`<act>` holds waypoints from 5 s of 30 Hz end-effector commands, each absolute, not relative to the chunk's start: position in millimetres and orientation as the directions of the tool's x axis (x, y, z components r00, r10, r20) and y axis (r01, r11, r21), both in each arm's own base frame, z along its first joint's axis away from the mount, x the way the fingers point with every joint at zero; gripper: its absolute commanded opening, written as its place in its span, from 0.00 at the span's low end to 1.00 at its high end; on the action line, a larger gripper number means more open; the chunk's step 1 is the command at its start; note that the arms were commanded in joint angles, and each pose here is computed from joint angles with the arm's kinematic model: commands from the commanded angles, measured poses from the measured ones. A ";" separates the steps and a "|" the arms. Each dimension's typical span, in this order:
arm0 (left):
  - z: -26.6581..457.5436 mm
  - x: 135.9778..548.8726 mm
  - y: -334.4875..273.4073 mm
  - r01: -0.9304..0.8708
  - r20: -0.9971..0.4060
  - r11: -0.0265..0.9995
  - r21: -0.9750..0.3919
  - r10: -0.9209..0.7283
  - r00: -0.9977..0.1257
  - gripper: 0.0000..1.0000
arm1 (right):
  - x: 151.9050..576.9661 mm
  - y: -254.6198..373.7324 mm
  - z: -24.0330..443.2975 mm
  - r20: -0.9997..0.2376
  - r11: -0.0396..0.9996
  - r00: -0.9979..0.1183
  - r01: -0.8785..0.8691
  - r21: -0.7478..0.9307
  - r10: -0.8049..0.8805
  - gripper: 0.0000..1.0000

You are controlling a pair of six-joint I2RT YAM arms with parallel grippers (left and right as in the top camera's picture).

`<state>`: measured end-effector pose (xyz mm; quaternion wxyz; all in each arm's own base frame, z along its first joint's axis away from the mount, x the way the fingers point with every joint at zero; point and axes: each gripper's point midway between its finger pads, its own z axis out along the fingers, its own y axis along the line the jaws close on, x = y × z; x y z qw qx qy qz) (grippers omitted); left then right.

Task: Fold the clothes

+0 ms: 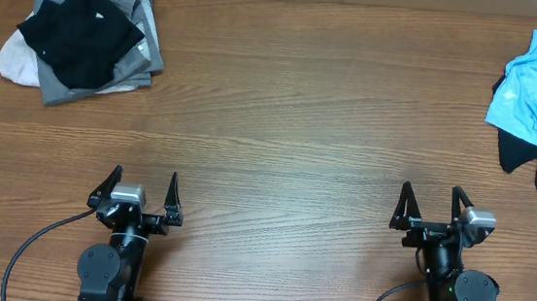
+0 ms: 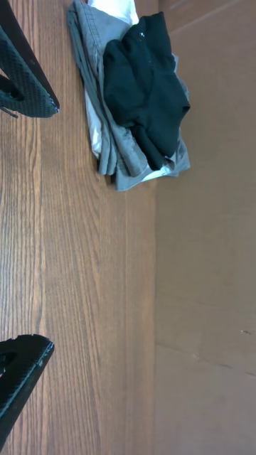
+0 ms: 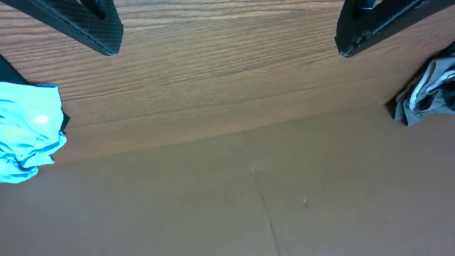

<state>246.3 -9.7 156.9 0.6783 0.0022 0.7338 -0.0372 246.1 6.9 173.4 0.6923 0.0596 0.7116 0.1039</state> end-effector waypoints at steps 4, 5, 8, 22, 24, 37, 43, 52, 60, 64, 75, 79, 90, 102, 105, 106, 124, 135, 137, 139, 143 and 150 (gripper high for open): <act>156.8 246.0 -10.2 0.061 -0.997 0.998 -0.027 -0.022 -0.075 1.00 | 246.1 4.8 171.7 -0.974 0.973 -0.027 -0.051 0.226 0.225 1.00; 156.8 246.0 -10.2 0.061 -0.997 0.998 -0.027 -0.022 -0.075 1.00 | 246.1 4.8 171.7 -0.974 0.973 -0.027 -0.051 0.226 0.225 1.00; 156.8 246.0 -10.2 0.061 -0.997 0.998 -0.027 -0.022 -0.075 1.00 | 246.1 4.8 171.7 -0.974 0.973 -0.027 -0.051 0.226 0.225 1.00; 156.8 246.0 -10.2 0.061 -0.997 0.998 -0.027 -0.022 -0.075 1.00 | 246.1 4.8 171.7 -0.974 0.973 -0.027 -0.051 0.226 0.225 1.00; 156.8 246.0 -10.2 0.061 -0.997 0.998 -0.027 -0.022 -0.075 1.00 | 246.1 4.8 171.7 -0.974 0.973 -0.027 -0.051 0.226 0.225 1.00; 156.8 246.0 -10.2 0.061 -0.997 0.998 -0.027 -0.022 -0.075 1.00 | 235.4 54.0 193.8 -0.874 0.811 -0.105 -0.333 0.481 0.475 1.00; 156.8 246.0 -10.2 0.061 -0.997 0.998 -0.027 -0.022 -0.075 1.00 | 223.6 79.5 194.2 -0.705 0.591 -0.303 -0.392 0.705 0.641 1.00; 156.8 246.0 -10.2 0.061 -0.997 0.998 -0.027 -0.022 -0.075 1.00 | 199.3 76.2 287.3 -0.693 0.517 -0.074 -0.610 0.601 0.717 1.00; 156.8 246.0 -10.2 0.061 -0.997 0.998 -0.027 -0.022 -0.075 1.00 | 228.9 23.6 350.0 -0.774 0.768 0.128 -0.303 0.565 0.620 1.00; 156.8 246.0 -10.2 0.061 -0.997 0.998 -0.027 -0.022 -0.075 1.00 | 281.4 -14.6 341.4 -0.861 0.860 0.023 0.038 0.509 0.509 1.00; 156.8 246.0 -10.2 0.061 -0.997 0.998 -0.027 -0.022 -0.075 1.00 | 436.8 -95.1 275.9 -0.687 0.879 -0.581 0.438 0.187 0.436 1.00; 156.8 246.0 -10.2 0.061 -0.997 0.998 -0.027 -0.022 -0.075 1.00 | 455.9 -118.4 252.5 -0.615 0.874 -0.653 0.467 0.132 0.442 1.00; 156.8 246.0 -10.2 0.061 -0.997 0.998 -0.027 -0.022 -0.075 1.00 | 472.7 -178.0 159.8 -0.506 0.889 -0.772 0.457 -0.022 0.384 1.00; 156.8 246.0 -10.2 0.061 -0.997 0.998 -0.027 -0.022 -0.075 1.00 | 479.4 -200.4 73.9 -0.381 0.906 -0.880 0.376 -0.194 0.283 0.87; 156.8 246.0 -10.2 0.061 -0.997 0.998 -0.027 -0.022 -0.075 1.00 | 481.4 -206.5 63.5 -0.378 0.897 -0.881 0.383 -0.219 0.284 0.87; 156.8 246.0 -10.2 0.061 -0.997 0.998 -0.027 -0.022 -0.075 1.00 | 482.5 -206.1 56.7 -0.372 0.899 -0.884 0.380 -0.215 0.284 0.86; 156.8 246.0 -10.2 0.061 -0.997 0.998 -0.027 -0.022 -0.075 1.00 | 499.9 -205.1 21.8 -0.377 0.926 -0.898 0.319 -0.202 0.227 0.75; 156.8 246.0 -10.2 0.061 -0.997 0.998 -0.027 -0.022 -0.075 1.00 | 498.9 -216.9 14.5 -0.383 0.918 -0.891 0.340 -0.202 0.246 0.82; 156.8 246.0 -10.2 0.061 -0.997 0.998 -0.027 -0.022 -0.075 1.00 | 496.9 -218.4 8.1 -0.371 0.918 -0.894 0.341 -0.202 0.251 0.81; 156.8 246.0 -10.2 0.061 -0.997 0.998 -0.027 -0.022 -0.075 1.00 | 495.5 -218.0 0.8 -0.359 0.919 -0.898 0.339 -0.202 0.253 0.81; 156.8 246.0 -10.2 0.061 -0.997 0.998 -0.027 -0.022 -0.075 1.00 | 493.5 -217.3 -9.1 -0.342 0.920 -0.905 0.336 -0.202 0.255 0.77; 156.8 246.0 -10.2 0.061 -0.997 0.998 -0.027 -0.022 -0.075 1.00 | 494.6 -217.7 -8.7 -0.350 0.915 -0.896 0.354 -0.196 0.272 0.35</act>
